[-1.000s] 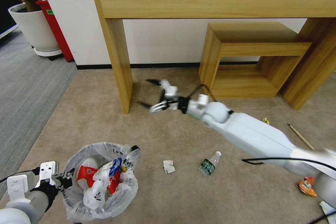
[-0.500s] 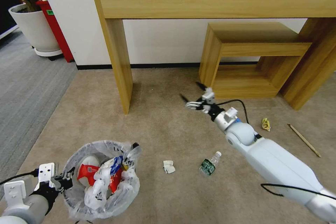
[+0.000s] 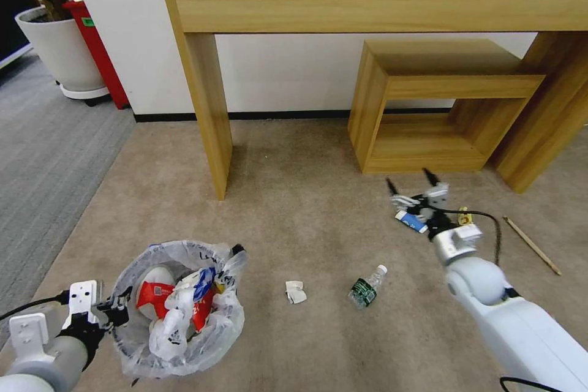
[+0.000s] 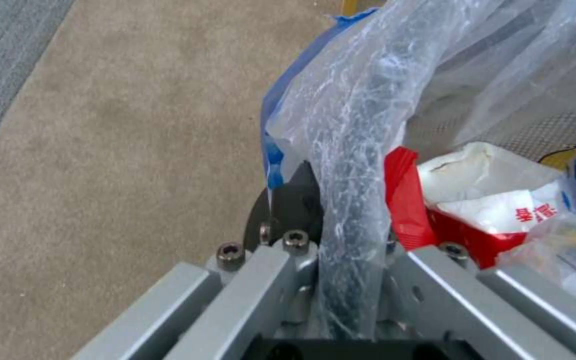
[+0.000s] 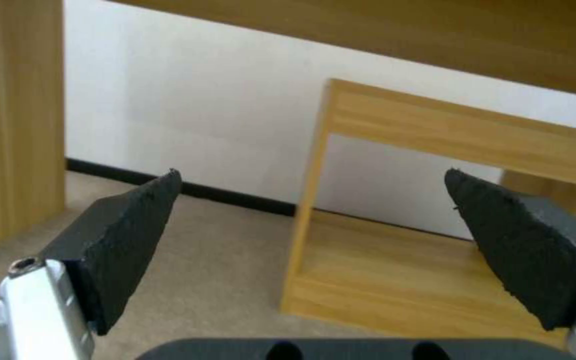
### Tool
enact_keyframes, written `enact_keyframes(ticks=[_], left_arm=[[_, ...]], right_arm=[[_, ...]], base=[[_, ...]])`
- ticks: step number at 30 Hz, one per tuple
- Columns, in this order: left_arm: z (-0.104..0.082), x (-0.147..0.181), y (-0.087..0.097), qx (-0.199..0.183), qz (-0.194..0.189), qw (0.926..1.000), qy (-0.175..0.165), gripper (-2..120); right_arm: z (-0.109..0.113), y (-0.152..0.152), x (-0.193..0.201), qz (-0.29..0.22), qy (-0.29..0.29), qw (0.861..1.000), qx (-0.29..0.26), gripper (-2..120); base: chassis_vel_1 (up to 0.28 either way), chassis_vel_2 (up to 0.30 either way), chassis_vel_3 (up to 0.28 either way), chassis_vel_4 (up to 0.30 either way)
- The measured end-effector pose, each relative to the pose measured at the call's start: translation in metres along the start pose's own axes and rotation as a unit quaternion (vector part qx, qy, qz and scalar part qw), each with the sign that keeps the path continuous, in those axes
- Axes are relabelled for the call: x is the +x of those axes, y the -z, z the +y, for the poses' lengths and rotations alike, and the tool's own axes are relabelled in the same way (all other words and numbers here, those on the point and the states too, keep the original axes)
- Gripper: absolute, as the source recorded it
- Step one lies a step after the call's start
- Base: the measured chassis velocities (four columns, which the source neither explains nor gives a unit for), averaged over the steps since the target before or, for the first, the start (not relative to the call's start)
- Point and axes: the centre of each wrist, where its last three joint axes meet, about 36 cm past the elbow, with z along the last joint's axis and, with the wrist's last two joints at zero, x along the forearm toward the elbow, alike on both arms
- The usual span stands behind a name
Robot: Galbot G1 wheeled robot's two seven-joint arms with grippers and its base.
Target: Pick up the trash bin and place the garbage on the floor into it.
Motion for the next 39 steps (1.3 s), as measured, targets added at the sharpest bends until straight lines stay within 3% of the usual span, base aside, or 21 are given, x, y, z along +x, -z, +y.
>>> enact_keyframes(ticks=[11,39], left_arm=[[-0.003,0.002,-0.006,-0.001,-0.002,1.0,0.005,0],[-0.004,0.005,-0.01,-0.005,-0.007,0.9999,0.014,0]], right_arm=[[0.006,-0.021,0.049,0.015,0.017,0.999,0.026,100],[0.01,-0.024,0.052,0.009,0.041,0.998,0.036,100]], base=[[0.0,0.0,0.0,0.0],[0.0,0.0,0.0,0.0]])
